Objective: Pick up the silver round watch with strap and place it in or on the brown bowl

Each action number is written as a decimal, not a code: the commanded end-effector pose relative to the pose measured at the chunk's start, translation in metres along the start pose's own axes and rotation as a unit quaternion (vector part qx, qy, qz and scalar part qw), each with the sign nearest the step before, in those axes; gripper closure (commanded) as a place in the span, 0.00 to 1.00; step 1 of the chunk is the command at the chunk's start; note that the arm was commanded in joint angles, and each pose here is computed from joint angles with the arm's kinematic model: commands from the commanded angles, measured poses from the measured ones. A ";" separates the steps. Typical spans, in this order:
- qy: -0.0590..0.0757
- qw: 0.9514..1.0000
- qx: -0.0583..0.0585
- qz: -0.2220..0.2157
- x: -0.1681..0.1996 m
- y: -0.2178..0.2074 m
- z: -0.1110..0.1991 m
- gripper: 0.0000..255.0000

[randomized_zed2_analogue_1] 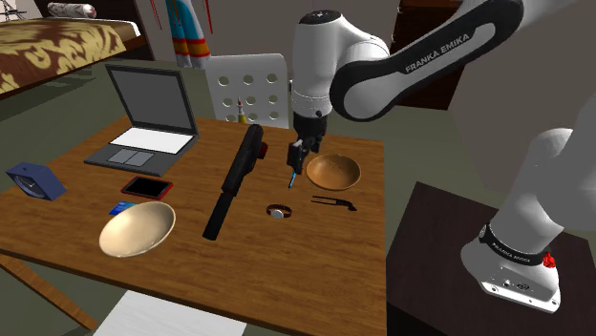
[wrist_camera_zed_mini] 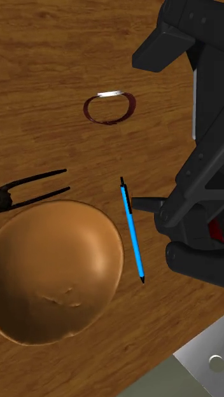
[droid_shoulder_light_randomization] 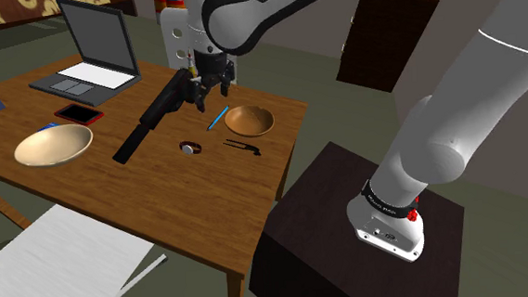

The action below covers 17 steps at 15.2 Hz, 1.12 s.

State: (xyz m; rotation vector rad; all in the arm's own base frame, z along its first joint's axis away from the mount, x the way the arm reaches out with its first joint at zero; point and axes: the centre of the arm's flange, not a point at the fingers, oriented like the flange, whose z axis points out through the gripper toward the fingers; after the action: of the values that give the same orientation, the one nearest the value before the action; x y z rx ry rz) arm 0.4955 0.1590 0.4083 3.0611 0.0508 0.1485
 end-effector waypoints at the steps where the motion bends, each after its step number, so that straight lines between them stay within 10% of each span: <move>1: -0.001 1.000 -0.001 -0.005 0.011 -0.017 0.017 0.00; 17: -0.008 1.000 -0.005 -0.028 0.066 -0.095 0.137 0.00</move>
State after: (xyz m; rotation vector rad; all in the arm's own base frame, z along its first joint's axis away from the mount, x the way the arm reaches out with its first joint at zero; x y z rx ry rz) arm 0.5710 0.2476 0.2769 3.0461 0.1338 0.1205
